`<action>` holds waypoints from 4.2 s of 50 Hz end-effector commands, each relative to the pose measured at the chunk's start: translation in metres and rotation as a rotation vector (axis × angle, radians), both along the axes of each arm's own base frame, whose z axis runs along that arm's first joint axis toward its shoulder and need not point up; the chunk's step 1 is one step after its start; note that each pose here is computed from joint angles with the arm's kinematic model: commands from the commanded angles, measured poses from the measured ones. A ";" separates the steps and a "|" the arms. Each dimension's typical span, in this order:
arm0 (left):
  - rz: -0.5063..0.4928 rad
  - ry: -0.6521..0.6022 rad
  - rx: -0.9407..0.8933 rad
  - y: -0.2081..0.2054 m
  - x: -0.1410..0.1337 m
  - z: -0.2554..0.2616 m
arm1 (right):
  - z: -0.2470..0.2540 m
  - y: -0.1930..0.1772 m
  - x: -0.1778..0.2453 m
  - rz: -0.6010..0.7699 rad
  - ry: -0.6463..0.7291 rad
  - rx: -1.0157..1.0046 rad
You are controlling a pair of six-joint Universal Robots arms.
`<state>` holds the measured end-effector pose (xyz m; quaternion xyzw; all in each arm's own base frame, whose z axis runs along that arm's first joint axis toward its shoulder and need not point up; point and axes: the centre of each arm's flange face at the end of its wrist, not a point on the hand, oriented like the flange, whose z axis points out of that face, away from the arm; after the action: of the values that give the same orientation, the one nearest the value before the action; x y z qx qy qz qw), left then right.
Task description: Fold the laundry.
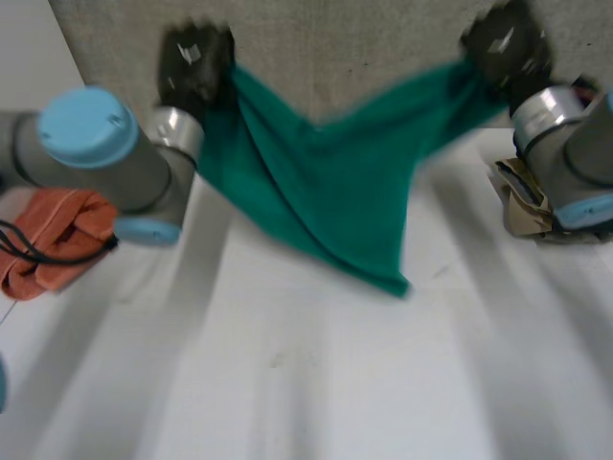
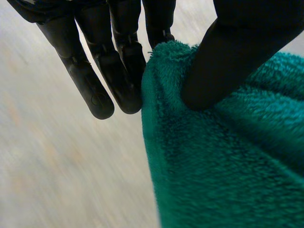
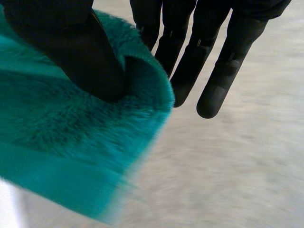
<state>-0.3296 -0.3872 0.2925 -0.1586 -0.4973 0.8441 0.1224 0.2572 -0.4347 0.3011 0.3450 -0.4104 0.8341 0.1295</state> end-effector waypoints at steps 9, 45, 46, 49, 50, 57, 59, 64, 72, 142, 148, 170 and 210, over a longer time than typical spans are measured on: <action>-0.013 -0.062 0.116 0.032 0.011 -0.022 | -0.036 0.066 -0.012 0.090 -0.101 0.452; -0.127 -0.316 0.576 0.165 0.033 -0.118 | -0.061 0.109 -0.015 0.170 0.217 0.811; -0.129 -0.314 0.572 0.166 0.033 -0.116 | -0.062 0.108 -0.006 0.195 0.220 0.802; -0.129 -0.310 0.565 0.166 0.033 -0.113 | -0.069 0.105 0.028 0.292 0.248 0.764; -0.130 -0.310 0.563 0.167 0.033 -0.113 | -0.072 0.104 0.035 0.309 0.252 0.759; -0.130 -0.314 0.567 0.168 0.034 -0.113 | -0.130 0.090 0.084 0.460 0.265 0.793; -0.130 -0.313 0.565 0.168 0.034 -0.113 | -0.152 0.088 0.095 0.479 0.272 0.810; -0.132 -0.310 0.560 0.169 0.033 -0.111 | -0.183 0.083 0.107 0.491 0.281 0.818; -0.127 -0.309 0.556 0.167 0.033 -0.111 | -0.125 0.059 0.107 0.375 0.161 0.593; 0.073 -0.179 -0.147 0.067 0.008 0.025 | 0.012 0.107 0.031 0.126 -0.211 0.331; 0.038 -0.324 0.103 0.088 0.019 -0.045 | -0.065 0.140 0.023 0.133 -0.078 0.677; 0.019 -0.448 0.402 0.129 0.056 -0.121 | -0.135 0.159 0.000 0.112 0.040 0.876; 0.049 -0.490 0.647 0.070 0.126 -0.187 | -0.153 0.147 -0.004 0.096 -0.067 0.979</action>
<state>-0.2057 -0.3035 0.1107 -0.2958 -0.7591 0.5792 0.0268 0.2535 -0.2886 0.1496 0.3557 -0.7418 0.5596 -0.1002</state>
